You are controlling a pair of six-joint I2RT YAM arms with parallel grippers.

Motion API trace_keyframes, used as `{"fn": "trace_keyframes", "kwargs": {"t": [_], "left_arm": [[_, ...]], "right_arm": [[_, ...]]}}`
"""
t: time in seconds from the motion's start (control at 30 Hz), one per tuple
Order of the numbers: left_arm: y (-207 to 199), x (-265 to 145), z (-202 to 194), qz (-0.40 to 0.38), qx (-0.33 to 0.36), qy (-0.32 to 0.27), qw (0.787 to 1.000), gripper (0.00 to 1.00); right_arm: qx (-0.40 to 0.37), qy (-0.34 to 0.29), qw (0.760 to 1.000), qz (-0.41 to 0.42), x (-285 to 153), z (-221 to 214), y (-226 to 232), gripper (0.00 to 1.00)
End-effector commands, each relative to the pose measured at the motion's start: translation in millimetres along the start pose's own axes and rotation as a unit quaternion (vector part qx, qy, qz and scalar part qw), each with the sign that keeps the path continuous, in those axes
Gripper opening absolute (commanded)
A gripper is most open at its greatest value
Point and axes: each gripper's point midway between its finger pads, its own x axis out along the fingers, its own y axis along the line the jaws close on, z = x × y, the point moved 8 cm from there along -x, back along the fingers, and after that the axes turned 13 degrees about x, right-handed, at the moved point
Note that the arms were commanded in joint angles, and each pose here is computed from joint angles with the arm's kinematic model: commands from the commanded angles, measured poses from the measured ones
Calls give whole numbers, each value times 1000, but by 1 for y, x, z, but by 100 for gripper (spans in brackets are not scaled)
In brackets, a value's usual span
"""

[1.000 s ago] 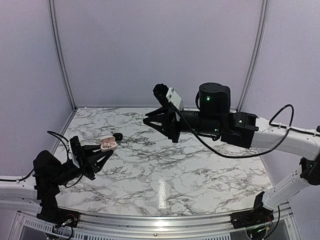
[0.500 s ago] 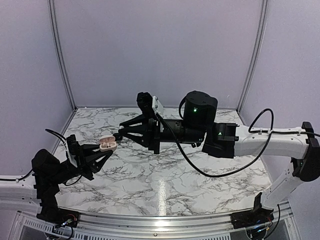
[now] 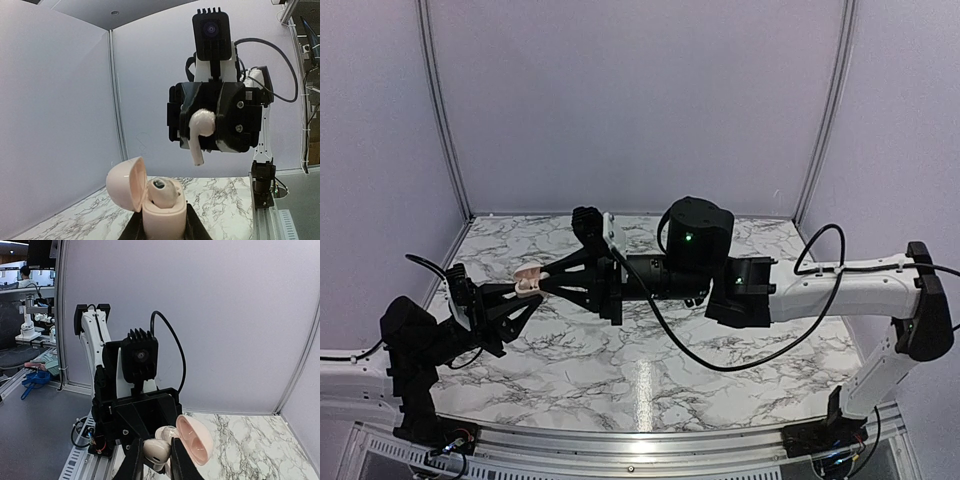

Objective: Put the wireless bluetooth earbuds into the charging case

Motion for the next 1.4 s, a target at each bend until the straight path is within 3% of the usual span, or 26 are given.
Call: {"fn": "trace_keyframes", "kwargs": {"t": [0.0, 1.37], "left_arm": [[6, 3, 18, 9, 5, -38, 999, 0], [5, 2, 16, 11, 11, -36, 999, 0]], "right_arm": [[-1, -24, 1000, 14, 9, 14, 4, 8], [15, -7, 999, -37, 22, 2, -12, 8]]}}
